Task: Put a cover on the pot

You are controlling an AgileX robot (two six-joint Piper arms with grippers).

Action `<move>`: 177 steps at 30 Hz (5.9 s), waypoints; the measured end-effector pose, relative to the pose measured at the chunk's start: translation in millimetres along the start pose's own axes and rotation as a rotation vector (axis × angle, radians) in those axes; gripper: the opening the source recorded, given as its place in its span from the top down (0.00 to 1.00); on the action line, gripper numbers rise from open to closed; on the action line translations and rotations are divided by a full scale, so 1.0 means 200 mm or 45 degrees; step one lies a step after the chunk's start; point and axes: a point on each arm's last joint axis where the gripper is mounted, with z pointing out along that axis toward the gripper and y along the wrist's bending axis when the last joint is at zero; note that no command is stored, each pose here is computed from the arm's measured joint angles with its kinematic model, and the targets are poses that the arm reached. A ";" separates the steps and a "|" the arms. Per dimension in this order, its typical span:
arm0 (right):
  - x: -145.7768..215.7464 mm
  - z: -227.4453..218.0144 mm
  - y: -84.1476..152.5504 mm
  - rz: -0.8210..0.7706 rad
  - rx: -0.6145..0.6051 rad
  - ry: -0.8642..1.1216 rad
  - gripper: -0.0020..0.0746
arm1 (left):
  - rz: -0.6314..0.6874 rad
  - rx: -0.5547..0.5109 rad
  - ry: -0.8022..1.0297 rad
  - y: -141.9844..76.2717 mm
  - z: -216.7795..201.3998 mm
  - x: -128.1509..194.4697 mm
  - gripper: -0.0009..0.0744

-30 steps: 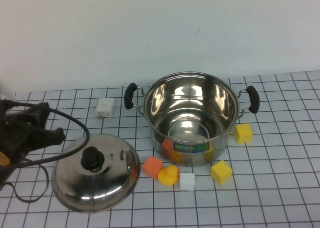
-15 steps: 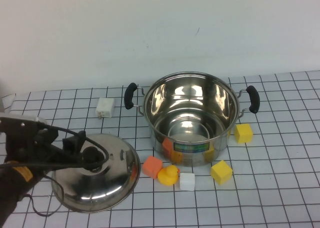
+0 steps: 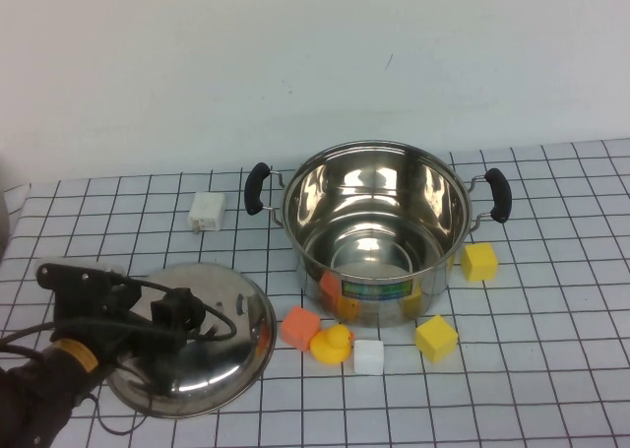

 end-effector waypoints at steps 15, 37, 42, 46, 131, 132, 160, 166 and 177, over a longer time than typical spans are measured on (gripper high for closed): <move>0.00 0.00 0.00 -0.002 0.000 0.000 0.96 | 0.031 -0.046 0.043 -0.06 0.15 0.11 0.50; 0.00 0.00 0.00 -0.004 0.001 0.000 0.96 | 0.036 -0.329 -0.351 -0.06 -0.10 -0.41 0.55; 0.00 0.00 0.00 -0.004 0.001 0.000 0.96 | 0.081 -0.218 -0.399 -0.13 -0.13 -0.64 0.55; 0.00 0.00 0.00 -0.004 0.001 0.000 0.96 | 0.081 -0.026 -0.370 -0.23 -0.08 -0.83 0.55; 0.00 0.00 0.00 -0.004 0.001 0.000 0.96 | 0.232 0.432 0.098 -0.98 0.70 -0.68 0.48; 0.00 0.00 0.00 -0.004 0.001 0.000 0.96 | 0.231 0.437 0.095 -0.99 0.70 -0.68 0.42; 0.00 0.00 0.00 -0.005 0.001 0.000 0.96 | 0.275 -0.266 -0.168 -0.73 -0.21 -1.53 0.98; 0.00 0.00 0.00 -0.005 0.001 0.000 0.96 | 0.125 -0.291 -0.227 -0.66 -0.62 -1.47 0.99; 0.00 0.00 0.00 -0.005 0.001 0.000 0.96 | -0.015 -0.356 -0.220 -0.50 -1.11 -1.10 0.99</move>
